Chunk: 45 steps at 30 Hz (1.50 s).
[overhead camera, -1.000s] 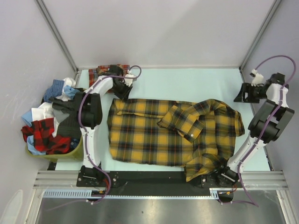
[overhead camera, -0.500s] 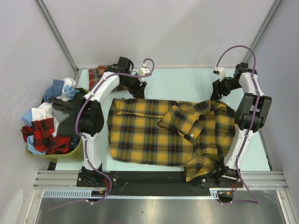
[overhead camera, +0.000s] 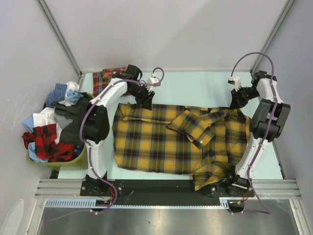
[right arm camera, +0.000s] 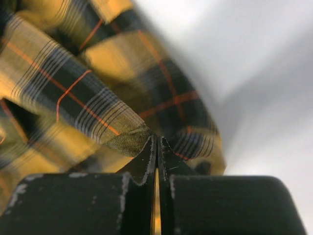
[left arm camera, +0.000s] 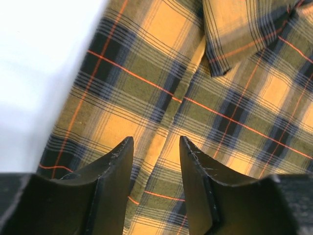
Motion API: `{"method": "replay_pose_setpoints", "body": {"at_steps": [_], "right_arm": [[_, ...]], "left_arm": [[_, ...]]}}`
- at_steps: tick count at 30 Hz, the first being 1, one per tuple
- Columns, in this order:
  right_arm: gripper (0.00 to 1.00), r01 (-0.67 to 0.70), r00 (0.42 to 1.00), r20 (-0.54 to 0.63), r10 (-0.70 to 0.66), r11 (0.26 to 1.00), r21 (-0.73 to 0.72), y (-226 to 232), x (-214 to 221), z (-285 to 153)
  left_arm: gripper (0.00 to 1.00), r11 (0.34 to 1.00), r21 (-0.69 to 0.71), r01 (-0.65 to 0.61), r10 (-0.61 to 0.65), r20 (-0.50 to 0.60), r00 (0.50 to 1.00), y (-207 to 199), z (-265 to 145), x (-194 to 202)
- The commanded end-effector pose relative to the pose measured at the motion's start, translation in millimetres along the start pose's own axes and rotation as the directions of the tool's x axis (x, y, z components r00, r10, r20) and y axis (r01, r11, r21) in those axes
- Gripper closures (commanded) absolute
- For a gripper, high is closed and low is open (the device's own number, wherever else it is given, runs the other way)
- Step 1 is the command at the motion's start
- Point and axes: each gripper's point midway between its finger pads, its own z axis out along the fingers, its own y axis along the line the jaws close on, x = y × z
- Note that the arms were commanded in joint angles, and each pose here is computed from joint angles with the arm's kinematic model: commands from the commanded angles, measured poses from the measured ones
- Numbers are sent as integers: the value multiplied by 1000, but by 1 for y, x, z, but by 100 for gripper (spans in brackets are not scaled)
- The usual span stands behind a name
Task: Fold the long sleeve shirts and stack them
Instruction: Fold the shirt
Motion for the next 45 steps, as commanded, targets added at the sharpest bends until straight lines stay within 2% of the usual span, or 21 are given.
{"method": "replay_pose_setpoints", "body": {"at_steps": [1,4,10,11,12,14,18,20,22,23,25,26,27,31,33,38,41,42,43,45], "right_arm": [[100,35,999,29,-36,998,52,19,5,-53],[100,28,1000,-1,-28,999,29,34,24,-52],[100,-49,998,-43,45,993,-110,98,56,-30],[99,-65,997,-48,60,992,-111,104,57,-28],[93,-92,994,-62,85,990,-112,106,66,-21],[79,-204,975,-99,198,978,-49,91,82,-19],[72,-368,928,-17,371,924,104,20,92,-34],[69,-402,915,39,402,900,169,-12,78,-53],[64,-410,912,91,400,893,186,-31,67,-63],[58,-412,911,104,399,893,183,-31,62,-65],[50,-381,923,134,360,902,203,-30,48,-72],[48,-380,924,134,358,902,205,-27,48,-71],[48,-376,925,132,356,904,202,-24,45,-71],[49,-424,900,176,399,896,134,2,34,-76],[49,-474,868,194,457,879,51,24,30,-72],[45,-469,847,252,469,881,-63,75,8,-69],[44,-512,813,257,523,852,-113,91,5,-61],[44,-528,802,253,541,840,-121,94,8,-57],[44,-534,797,261,544,838,-116,93,6,-57],[44,-544,793,263,549,833,-98,90,8,-57]], "left_arm": [[54,997,19,-76,74,72,995,-18,-18,-20],[57,995,27,-94,92,64,994,-22,-14,-17],[59,990,43,-136,133,63,989,-38,-5,-15],[57,990,41,-134,131,53,990,-42,-4,-10],[55,987,37,-154,151,55,987,-45,0,-12],[51,984,51,-168,167,37,985,-52,6,-5],[49,986,50,-160,157,61,986,-67,11,-5],[48,990,56,-129,126,56,990,-75,18,4],[46,982,-3,-186,186,68,980,-80,23,-6],[46,983,-16,-181,181,54,982,-84,28,0],[43,969,-76,-236,243,93,966,-90,33,-17],[42,970,-83,-228,235,99,967,-94,39,-17],[41,957,-98,-273,285,139,949,-103,45,-34],[38,918,-201,-343,376,158,913,-124,74,-73],[38,912,-207,-355,393,186,901,-146,97,-96],[37,923,-131,-361,383,255,888,-195,135,-125],[34,903,-146,-404,429,272,861,-229,157,-132],[22,902,-153,-404,432,259,864,-231,168,-128],[21,899,-175,-402,437,269,859,-233,170,-136],[9,891,-231,-390,442,248,862,-231,186,-134]]}}
